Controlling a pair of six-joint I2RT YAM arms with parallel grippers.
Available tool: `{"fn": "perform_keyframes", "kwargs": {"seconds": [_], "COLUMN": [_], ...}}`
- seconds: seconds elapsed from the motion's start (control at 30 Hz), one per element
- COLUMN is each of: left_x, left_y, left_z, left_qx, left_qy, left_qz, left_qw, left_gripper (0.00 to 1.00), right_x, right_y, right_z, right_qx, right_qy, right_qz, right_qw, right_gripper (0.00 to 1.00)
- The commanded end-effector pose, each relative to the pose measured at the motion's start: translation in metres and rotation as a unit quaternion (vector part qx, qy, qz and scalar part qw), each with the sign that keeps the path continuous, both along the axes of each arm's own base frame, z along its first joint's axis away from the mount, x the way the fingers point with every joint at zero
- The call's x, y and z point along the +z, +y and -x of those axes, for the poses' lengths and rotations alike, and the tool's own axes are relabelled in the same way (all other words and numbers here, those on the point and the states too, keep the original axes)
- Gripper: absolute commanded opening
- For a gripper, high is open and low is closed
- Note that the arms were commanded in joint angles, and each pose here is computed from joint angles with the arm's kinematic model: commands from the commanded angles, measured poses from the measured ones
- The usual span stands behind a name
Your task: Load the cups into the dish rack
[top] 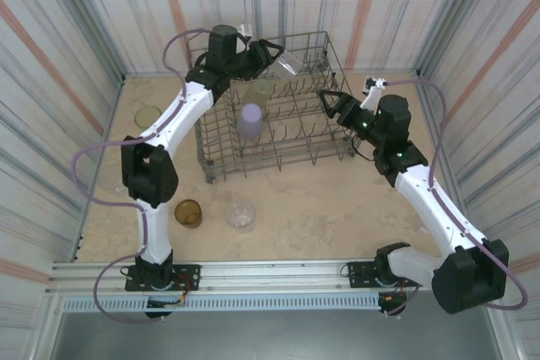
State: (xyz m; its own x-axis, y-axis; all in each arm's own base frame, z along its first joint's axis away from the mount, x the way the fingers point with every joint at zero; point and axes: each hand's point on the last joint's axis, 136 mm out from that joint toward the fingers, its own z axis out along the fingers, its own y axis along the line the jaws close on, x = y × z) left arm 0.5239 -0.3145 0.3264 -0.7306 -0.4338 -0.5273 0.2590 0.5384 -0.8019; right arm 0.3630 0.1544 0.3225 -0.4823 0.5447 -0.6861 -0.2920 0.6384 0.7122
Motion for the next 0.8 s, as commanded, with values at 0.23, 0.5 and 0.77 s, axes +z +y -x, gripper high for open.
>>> {"fn": "perform_keyframes", "kwargs": {"seconds": [0.23, 0.5, 0.77], "left_x": [-0.033, -0.059, -0.074], "left_y": [-0.008, -0.017, -0.028], "left_z": [-0.038, -0.049, -0.054], "left_qx": [0.022, 0.032, 0.037], "left_qy": [-0.060, -0.091, -0.122], "left_qz": [-0.128, -0.215, -0.288], "left_qw": [0.990, 0.972, 0.949], "left_gripper": [0.24, 0.24, 0.24], "right_x": [-0.043, -0.062, -0.068], "right_y": [-0.048, -0.068, -0.080], "right_z": [0.016, 0.025, 0.027], "right_qx": [-0.066, -0.091, -0.105], "right_qy": [0.031, 0.042, 0.045], "right_qz": [0.094, 0.103, 0.107], "right_qw": [0.993, 0.990, 0.988], "right_gripper": [0.92, 0.93, 0.93]}}
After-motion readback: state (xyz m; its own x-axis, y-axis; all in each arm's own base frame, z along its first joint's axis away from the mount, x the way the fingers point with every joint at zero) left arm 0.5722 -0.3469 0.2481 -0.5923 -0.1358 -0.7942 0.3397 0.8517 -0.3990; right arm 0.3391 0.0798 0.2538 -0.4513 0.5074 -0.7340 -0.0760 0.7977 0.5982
